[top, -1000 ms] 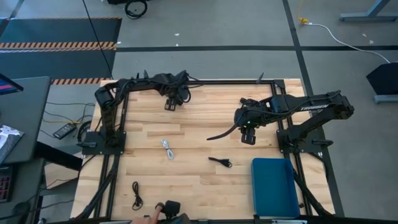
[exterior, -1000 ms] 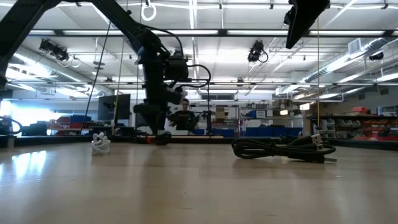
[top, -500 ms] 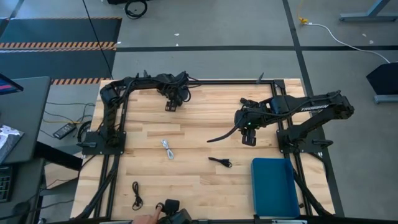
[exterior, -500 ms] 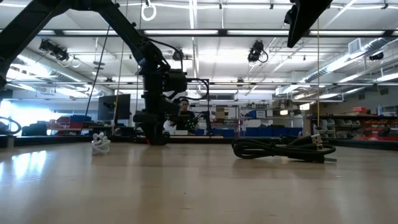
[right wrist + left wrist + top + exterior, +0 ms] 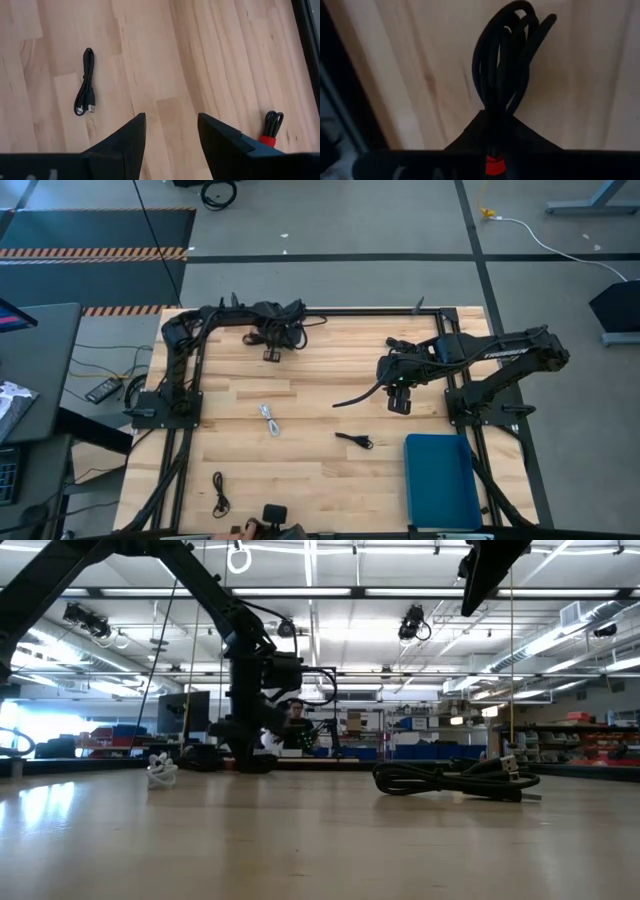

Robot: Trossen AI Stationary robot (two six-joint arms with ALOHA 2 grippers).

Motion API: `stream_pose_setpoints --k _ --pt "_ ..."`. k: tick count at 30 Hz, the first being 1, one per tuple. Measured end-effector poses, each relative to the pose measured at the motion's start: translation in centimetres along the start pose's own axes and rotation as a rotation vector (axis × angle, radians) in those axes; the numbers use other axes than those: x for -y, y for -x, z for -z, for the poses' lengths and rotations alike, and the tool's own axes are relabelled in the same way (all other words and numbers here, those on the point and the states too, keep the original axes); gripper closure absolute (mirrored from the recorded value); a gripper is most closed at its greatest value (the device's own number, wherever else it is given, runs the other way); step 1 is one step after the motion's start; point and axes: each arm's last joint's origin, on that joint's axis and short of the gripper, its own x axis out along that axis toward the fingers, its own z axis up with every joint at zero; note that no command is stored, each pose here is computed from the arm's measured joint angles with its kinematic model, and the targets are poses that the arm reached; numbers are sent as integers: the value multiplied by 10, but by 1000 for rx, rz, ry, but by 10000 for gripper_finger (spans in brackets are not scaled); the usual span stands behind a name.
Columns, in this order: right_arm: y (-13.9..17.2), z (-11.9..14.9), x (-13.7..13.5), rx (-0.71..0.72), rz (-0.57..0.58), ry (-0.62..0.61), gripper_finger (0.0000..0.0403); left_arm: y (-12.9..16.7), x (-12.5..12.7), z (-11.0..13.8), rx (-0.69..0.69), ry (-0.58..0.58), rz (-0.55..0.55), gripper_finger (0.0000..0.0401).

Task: Pick and place USB-C Cables
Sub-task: Put the black USB cable into the blue bin

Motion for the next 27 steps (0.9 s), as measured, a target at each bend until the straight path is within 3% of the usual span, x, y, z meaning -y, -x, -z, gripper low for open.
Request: stream_pose_setpoints --k 3,6,15,21,27 --pt "0 0 -1 8 10 -3 217 18 1 -2 4 -3 -65 364" --pt "2 -2 -6 57 52 18 217 49 1 -1 99 54 -97 361" --pt "19 -13 -33 374 120 59 217 162 7 10 719 323 27 366" --pt "32 -20 -52 579 196 66 217 224 30 3 1077 298 50 365" --pt "49 -31 -63 787 268 13 217 259 64 -15 1279 226 86 365"
